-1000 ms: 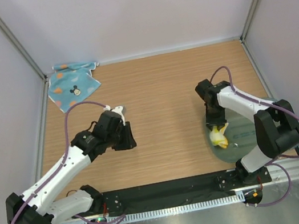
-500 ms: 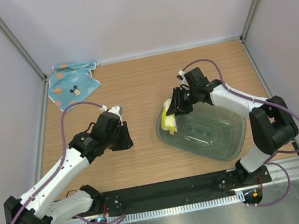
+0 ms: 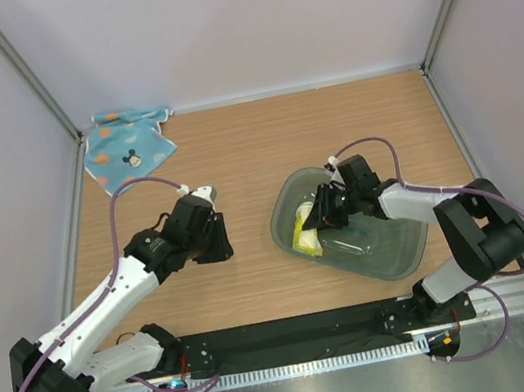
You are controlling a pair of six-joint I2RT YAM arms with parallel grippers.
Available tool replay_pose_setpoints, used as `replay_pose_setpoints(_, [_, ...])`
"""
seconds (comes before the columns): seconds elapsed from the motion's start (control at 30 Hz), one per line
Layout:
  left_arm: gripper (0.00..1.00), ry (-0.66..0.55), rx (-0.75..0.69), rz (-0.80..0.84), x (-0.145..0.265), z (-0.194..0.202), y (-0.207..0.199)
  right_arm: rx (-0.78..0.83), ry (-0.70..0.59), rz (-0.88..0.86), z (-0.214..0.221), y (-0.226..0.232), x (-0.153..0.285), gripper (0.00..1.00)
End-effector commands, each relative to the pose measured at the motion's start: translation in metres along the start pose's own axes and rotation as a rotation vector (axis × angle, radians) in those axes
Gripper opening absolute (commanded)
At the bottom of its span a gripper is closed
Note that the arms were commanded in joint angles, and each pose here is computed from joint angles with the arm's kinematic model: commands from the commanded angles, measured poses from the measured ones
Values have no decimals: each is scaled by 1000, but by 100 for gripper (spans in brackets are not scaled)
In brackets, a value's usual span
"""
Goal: Roll the towels
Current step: Place the rolled towel into the container
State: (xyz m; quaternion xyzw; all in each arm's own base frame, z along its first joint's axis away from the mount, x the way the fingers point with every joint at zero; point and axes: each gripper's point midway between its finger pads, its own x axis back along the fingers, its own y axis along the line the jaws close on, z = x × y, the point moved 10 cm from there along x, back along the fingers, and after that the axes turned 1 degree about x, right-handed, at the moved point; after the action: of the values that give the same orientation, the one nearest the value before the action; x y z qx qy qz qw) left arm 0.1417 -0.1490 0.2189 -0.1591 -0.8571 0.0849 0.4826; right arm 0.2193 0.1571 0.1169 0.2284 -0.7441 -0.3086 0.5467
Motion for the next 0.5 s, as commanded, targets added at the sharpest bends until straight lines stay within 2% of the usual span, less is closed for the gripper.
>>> replay_pose_setpoints(0.0, [32, -6, -3, 7, -6, -8, -6, 67, -187, -40, -12, 6, 7, 1])
replay_pose_setpoints(0.3, [31, -2, 35, 91, -31, -33, -32, 86, -439, -249, -16, 24, 34, 1])
replay_pose_setpoints(0.47, [31, -13, 45, 147, -54, -55, -49, 45, -429, -267, -17, 5, 18, 1])
